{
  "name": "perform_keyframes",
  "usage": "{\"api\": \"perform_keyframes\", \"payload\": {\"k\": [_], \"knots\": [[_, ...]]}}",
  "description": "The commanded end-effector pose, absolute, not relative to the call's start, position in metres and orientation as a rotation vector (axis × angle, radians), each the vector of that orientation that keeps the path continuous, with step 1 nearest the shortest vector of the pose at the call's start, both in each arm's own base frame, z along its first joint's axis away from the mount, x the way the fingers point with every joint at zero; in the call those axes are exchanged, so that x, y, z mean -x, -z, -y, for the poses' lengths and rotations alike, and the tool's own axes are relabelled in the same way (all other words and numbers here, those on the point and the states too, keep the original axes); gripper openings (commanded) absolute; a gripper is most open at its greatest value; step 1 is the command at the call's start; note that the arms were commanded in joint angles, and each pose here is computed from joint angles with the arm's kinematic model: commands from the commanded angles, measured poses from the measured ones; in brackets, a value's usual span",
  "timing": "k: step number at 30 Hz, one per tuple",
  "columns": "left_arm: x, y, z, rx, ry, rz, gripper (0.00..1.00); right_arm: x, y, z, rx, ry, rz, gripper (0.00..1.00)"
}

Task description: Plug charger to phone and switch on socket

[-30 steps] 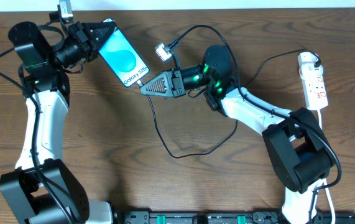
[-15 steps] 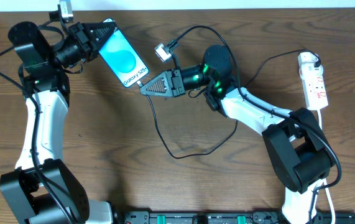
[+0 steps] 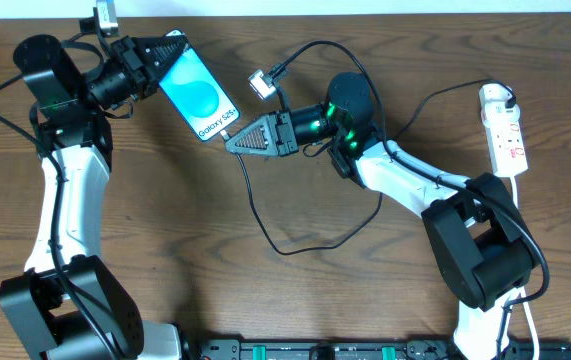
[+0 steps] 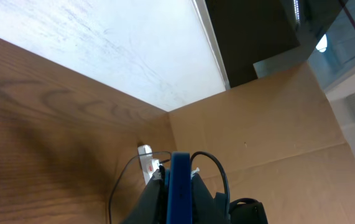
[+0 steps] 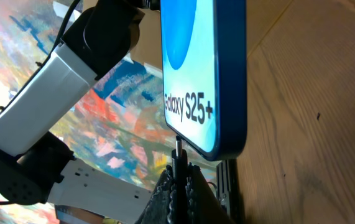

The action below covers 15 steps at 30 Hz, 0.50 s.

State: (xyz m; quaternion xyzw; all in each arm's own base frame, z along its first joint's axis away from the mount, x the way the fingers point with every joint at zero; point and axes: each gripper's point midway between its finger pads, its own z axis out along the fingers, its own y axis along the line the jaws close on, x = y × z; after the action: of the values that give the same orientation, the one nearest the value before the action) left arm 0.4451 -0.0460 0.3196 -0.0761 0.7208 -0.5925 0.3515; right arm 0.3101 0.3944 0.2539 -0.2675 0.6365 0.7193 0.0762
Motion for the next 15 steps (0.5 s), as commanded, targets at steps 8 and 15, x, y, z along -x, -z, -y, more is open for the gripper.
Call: {"api": "perform_keyframes", "payload": {"k": [8,15], "knots": [[-0.4414,-0.3241,0.051,0.173,1.563,-1.869,0.07,-0.3123,-0.2594,-0.3974,0.834,-2.124,-1.853,0.01],[-0.4421,-0.324,0.0505,0.21,1.581,-1.874,0.07,-0.312,-0.2594,-0.3973,0.848,-2.116,-1.841,0.01]]}}
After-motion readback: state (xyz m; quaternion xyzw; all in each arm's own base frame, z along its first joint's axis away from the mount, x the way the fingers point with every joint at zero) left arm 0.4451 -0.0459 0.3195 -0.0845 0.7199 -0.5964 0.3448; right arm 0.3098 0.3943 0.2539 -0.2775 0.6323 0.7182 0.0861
